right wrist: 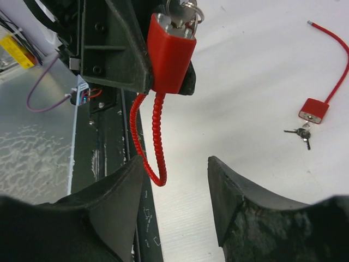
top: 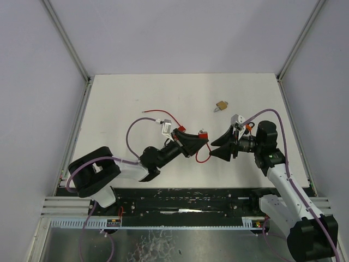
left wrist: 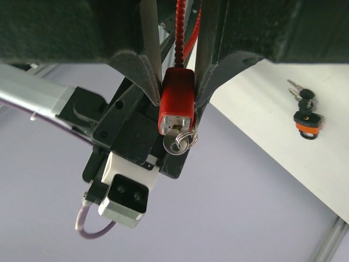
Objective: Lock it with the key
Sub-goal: Lock the lock.
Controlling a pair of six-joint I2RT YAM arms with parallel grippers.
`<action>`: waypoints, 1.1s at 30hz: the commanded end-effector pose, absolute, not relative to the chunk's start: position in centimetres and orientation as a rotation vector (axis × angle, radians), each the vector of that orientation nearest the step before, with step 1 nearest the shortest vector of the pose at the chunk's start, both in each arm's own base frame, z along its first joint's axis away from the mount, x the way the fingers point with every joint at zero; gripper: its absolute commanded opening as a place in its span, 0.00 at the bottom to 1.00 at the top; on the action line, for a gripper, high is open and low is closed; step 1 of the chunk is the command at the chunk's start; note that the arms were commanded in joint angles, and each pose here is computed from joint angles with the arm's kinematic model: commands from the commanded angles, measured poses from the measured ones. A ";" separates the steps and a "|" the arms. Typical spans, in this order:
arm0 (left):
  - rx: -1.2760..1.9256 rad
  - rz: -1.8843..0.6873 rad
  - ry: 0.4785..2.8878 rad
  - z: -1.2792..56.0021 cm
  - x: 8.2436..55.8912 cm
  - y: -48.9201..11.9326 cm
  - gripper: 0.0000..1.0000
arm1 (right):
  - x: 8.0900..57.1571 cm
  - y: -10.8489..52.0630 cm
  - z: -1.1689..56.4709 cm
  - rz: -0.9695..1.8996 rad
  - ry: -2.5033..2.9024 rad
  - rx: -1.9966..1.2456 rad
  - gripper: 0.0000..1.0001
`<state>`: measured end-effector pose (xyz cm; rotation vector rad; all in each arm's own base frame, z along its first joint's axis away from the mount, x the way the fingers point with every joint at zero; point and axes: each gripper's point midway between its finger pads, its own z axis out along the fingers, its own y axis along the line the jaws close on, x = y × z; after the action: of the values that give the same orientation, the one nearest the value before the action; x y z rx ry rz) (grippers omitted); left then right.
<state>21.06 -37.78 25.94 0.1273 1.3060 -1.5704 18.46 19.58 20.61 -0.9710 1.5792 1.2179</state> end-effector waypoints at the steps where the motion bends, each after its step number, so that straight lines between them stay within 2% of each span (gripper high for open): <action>1: 0.022 -1.681 1.180 30.0 21.3 -37.3 0.00 | 17.8 20.0 22.8 1.300 1.522 -0.946 0.53; 9: 0.032 -1.674 1.190 29.5 22.0 -38.5 0.00 | 17.3 20.4 23.0 1.341 1.521 -0.941 0.32; 11: 0.051 -1.673 1.196 29.2 21.9 -39.0 0.00 | 17.2 20.5 23.1 1.355 1.522 -0.938 0.20; 13: 0.055 -1.670 1.205 28.8 22.0 -39.2 0.07 | 17.1 20.5 23.4 1.366 1.521 -0.939 0.02; 18: 0.062 -1.664 1.213 28.5 22.0 -39.2 0.36 | 17.2 20.4 24.0 1.370 1.541 -0.935 0.00; 23: 0.069 -1.672 1.199 29.1 21.7 -38.1 0.54 | 17.5 20.3 23.9 1.366 1.565 -0.925 0.00; 29: 0.043 -1.662 1.199 29.2 22.3 -36.5 0.56 | 17.5 20.2 23.9 1.368 1.566 -0.927 0.00; 33: 0.045 -1.669 1.206 29.0 22.5 -36.4 0.50 | 17.6 20.2 23.6 1.366 1.572 -0.928 0.00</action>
<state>22.89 -37.31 27.13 0.0446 1.2863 -1.6271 17.41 20.13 21.57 -0.8677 1.6487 1.3871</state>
